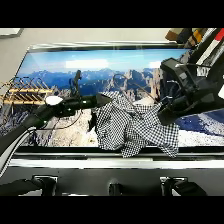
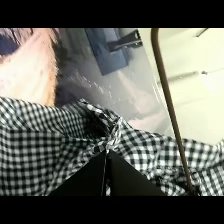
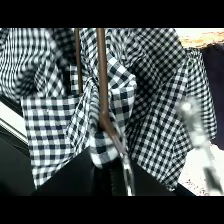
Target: Fold the clothes and pants, and hang the long-sleeved shirts on hangers.
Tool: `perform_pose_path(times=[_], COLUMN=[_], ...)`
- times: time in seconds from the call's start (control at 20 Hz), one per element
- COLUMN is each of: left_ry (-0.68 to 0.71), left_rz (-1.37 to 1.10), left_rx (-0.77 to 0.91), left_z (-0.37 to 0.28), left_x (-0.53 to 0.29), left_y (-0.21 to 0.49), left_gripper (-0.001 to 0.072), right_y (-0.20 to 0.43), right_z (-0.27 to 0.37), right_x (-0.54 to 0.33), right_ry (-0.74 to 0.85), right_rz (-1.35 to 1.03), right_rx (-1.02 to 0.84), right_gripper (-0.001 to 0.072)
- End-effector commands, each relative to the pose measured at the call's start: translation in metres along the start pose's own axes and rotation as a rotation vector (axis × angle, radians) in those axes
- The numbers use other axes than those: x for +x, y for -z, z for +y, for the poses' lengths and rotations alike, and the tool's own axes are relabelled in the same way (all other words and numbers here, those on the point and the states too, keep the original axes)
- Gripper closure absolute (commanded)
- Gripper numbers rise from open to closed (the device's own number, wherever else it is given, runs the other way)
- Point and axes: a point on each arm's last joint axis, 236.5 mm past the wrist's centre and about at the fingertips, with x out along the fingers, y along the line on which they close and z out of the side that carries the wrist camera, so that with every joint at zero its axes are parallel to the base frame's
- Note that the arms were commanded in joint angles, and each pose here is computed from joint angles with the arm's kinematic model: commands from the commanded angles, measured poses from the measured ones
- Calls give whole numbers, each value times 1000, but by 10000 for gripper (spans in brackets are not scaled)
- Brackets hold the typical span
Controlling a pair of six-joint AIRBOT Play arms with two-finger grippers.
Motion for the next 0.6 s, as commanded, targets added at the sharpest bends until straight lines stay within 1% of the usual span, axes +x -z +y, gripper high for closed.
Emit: perform_pose_path(times=[0.0,0.15,0.55], left_ry=[-73,-133,-145], left_rz=[-52,-77,-138], left_rx=[27,14,30], left_z=[8,22,22], left_x=[-8,-15,-21], left_y=[-28,-40,-63], left_gripper=[698,699,699], right_y=[5,8,19], right_z=[8,13,28], right_x=[2,1,21], right_ry=[-39,-58,-139], right_rz=[29,39,94], right_rx=[15,13,8], right_gripper=[686,686,686])
